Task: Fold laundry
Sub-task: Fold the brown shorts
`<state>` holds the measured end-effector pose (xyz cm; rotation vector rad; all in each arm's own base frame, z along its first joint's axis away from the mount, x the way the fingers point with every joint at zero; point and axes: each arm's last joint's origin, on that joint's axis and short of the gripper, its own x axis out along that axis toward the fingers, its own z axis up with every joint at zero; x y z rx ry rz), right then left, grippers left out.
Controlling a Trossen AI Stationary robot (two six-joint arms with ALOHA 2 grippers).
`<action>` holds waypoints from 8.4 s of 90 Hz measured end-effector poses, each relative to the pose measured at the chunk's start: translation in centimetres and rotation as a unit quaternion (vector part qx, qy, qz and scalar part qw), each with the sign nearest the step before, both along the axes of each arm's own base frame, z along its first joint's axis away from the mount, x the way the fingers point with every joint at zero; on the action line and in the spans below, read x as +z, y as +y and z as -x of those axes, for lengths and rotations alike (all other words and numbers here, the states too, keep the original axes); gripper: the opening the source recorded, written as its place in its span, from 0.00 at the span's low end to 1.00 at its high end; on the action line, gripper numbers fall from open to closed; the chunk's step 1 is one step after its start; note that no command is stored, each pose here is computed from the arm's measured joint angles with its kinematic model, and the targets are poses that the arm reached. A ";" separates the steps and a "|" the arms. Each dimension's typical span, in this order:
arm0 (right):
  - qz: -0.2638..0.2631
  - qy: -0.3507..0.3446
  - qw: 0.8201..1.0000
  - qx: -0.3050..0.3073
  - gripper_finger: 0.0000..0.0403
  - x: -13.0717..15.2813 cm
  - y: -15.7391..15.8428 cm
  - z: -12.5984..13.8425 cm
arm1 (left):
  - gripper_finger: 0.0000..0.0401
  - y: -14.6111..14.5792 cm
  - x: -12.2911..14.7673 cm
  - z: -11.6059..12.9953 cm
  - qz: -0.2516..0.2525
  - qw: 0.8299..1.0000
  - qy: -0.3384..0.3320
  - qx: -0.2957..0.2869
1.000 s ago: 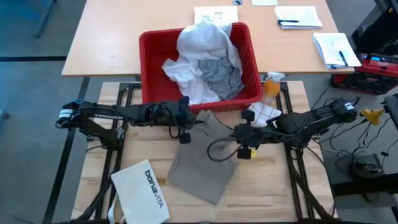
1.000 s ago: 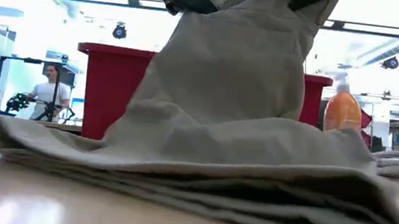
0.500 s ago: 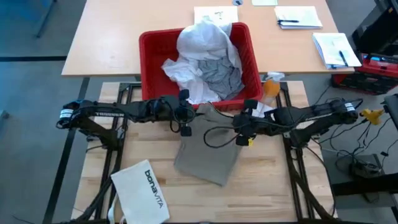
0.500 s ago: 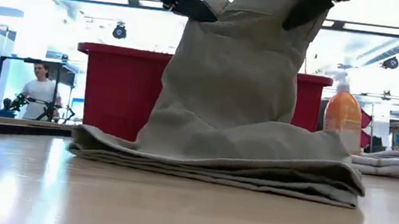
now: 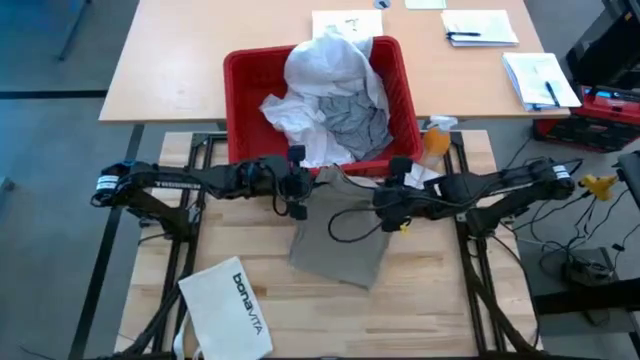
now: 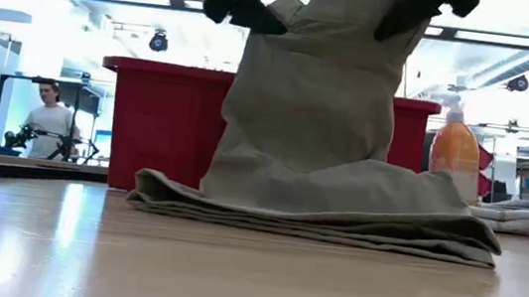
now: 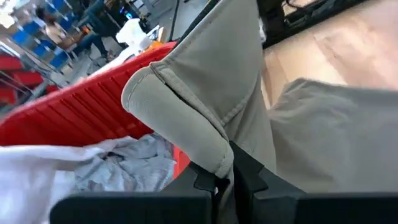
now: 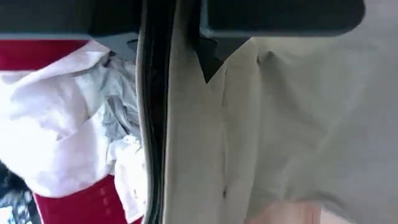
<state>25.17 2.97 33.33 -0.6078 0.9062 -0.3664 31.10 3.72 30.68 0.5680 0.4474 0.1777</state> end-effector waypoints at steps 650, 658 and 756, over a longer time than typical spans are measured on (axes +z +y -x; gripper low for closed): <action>-0.397 -0.236 0.887 0.018 0.00 -26.3 -3.5 8.3 | 0.00 -8.4 -22.7 -0.5 0.277 0.952 -0.054 0.116; -0.395 -0.237 0.887 0.016 0.00 -26.2 -3.4 8.3 | 0.00 -8.4 -22.7 -0.5 0.277 0.953 -0.053 0.116; -0.501 -0.412 0.755 0.093 0.00 -14.0 0.1 4.7 | 0.00 -8.9 -11.4 -0.3 0.345 0.919 -0.186 0.037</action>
